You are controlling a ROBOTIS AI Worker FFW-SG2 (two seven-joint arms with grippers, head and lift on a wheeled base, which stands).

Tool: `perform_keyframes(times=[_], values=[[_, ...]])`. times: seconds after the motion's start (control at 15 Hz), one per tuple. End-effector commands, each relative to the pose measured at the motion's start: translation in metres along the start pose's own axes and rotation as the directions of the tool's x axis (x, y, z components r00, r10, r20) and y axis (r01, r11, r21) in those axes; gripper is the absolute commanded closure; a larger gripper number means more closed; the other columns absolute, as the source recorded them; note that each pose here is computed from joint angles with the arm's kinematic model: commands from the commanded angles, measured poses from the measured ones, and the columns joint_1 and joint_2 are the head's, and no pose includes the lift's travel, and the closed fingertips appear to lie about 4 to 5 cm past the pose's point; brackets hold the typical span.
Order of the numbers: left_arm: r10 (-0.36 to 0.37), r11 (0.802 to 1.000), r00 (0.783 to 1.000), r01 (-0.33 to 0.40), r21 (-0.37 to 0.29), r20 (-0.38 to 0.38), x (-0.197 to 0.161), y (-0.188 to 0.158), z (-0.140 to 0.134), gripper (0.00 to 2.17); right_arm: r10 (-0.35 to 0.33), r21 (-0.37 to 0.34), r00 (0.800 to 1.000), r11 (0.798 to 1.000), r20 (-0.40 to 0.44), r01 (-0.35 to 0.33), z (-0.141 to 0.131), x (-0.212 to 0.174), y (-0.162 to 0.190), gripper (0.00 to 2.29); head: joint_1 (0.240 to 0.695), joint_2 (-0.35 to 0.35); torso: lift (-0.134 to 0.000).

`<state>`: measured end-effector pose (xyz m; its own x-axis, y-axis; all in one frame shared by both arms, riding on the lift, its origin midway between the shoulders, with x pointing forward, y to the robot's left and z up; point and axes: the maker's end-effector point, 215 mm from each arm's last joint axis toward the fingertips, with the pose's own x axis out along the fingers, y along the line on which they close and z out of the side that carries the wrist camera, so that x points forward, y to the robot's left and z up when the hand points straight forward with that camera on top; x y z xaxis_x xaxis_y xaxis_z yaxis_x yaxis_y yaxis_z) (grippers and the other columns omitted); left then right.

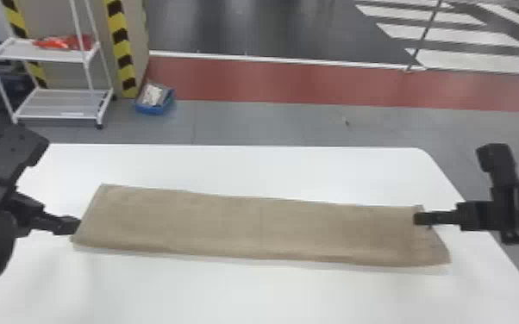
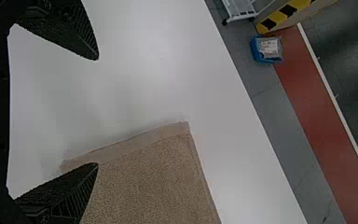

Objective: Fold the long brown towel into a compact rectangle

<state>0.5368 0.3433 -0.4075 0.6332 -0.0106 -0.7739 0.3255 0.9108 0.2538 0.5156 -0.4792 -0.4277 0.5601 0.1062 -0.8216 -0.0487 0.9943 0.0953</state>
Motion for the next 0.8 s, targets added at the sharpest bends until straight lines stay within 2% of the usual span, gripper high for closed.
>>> perform_keyframes(times=[0.0,0.6,0.73], values=[[-0.004,1.0,1.0,0.004,-0.002,0.002,-0.0001,-0.0016,0.0002,0.07,-0.001,0.0,1.0,1.0,0.0,0.001,-0.0005,-0.0002,-0.0004,0.09,0.695,-0.141,-0.124],[-0.014,1.0,1.0,0.014,-0.019,-0.001,-0.0017,-0.0024,-0.0046,0.07,0.002,0.0,1.0,1.0,-0.004,-0.002,-0.0035,0.0003,0.0012,0.09,0.695,-0.143,-0.124],[-0.04,0.997,0.999,0.04,-0.068,-0.003,-0.0023,-0.0048,-0.0069,0.08,0.002,0.0,1.0,1.0,-0.004,-0.002,-0.0039,0.0002,0.0013,0.09,0.695,-0.142,-0.124]])
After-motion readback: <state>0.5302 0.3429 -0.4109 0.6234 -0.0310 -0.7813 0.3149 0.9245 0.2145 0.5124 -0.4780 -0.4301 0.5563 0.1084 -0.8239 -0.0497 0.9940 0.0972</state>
